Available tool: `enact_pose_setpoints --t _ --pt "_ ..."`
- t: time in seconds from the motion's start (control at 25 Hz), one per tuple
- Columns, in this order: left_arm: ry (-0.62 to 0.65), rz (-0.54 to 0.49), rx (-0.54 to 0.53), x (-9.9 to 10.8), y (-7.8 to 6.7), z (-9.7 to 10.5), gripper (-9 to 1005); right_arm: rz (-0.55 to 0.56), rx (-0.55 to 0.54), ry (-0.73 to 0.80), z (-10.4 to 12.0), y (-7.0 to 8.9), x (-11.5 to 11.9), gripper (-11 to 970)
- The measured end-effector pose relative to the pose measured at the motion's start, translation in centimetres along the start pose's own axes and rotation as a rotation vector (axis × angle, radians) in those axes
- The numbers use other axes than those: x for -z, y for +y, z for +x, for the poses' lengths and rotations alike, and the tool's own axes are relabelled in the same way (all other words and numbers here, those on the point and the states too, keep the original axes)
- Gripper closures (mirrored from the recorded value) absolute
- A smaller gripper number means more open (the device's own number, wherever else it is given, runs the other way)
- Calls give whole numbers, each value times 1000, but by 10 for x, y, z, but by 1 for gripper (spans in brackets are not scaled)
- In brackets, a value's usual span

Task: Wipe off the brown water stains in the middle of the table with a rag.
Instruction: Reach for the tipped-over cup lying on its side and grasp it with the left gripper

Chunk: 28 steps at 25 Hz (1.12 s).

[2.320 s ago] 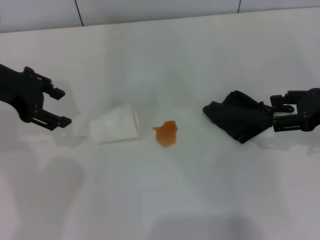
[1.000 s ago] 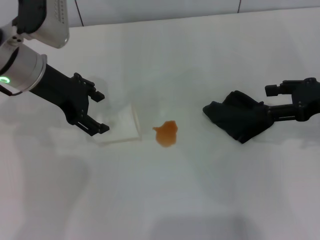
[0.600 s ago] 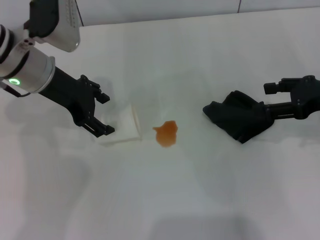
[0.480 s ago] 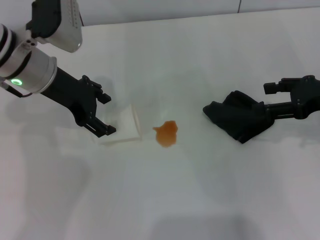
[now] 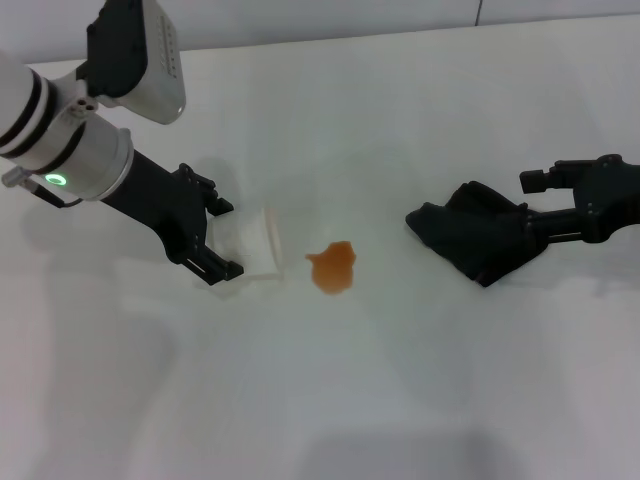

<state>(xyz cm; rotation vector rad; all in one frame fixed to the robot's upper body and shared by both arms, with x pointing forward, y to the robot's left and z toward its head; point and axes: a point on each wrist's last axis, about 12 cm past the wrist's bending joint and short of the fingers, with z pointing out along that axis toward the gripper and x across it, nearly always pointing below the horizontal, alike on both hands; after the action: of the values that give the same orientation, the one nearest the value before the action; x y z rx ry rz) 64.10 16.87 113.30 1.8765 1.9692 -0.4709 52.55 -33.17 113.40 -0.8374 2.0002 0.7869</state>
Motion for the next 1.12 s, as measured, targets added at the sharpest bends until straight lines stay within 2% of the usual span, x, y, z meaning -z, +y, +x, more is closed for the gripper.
enact_pose_setpoints --t 0.64,1.12 --pt "-3 9 -19 -18 -5 -3 107 -18 4 23 0 3 -5 151" --pt "5 9 -24 -21 -7 -2 109 -20 5 25 0 3 -6 151"
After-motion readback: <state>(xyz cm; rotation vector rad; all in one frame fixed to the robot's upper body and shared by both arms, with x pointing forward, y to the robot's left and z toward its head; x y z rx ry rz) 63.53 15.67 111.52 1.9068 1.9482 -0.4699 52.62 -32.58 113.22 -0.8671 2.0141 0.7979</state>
